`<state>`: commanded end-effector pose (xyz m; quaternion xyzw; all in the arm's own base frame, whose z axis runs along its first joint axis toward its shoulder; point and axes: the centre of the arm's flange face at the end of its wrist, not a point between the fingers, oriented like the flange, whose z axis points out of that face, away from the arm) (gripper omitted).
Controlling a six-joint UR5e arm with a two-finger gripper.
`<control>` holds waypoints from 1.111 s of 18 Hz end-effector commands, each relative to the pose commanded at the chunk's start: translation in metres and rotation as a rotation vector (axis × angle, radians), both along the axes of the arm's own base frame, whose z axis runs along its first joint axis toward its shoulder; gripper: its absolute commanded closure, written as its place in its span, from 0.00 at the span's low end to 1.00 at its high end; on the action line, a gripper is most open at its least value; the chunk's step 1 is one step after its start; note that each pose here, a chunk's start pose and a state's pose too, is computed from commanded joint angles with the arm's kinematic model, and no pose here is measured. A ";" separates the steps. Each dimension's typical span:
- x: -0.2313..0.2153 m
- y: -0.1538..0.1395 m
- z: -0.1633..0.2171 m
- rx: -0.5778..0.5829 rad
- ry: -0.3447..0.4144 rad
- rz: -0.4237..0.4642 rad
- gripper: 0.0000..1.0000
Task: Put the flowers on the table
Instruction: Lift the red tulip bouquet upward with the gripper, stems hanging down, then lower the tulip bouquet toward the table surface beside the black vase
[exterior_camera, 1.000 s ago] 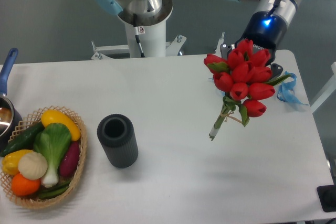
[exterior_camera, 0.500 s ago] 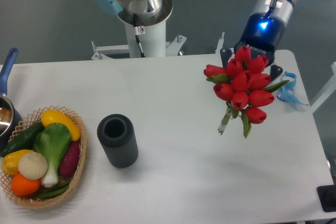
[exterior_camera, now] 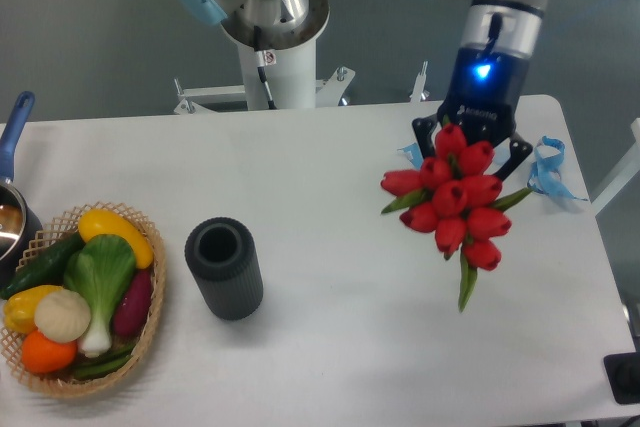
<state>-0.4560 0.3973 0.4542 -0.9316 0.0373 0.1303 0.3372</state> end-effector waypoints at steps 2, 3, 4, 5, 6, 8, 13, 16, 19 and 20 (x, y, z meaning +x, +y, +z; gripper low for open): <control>0.002 0.006 -0.009 -0.073 0.025 0.014 0.77; 0.003 0.011 -0.017 -0.113 0.033 0.020 0.76; 0.005 0.015 -0.022 -0.158 0.050 0.028 0.76; 0.007 0.019 -0.029 -0.210 0.065 0.038 0.76; 0.008 0.024 -0.037 -0.264 0.081 0.042 0.76; 0.014 0.037 -0.059 -0.385 0.109 0.008 0.76; 0.016 0.075 -0.136 -0.700 0.145 -0.060 0.76; 0.019 0.099 -0.179 -0.788 0.148 -0.093 0.76; 0.018 0.110 -0.207 -0.803 0.121 -0.119 0.76; 0.014 0.113 -0.213 -0.805 0.116 -0.122 0.76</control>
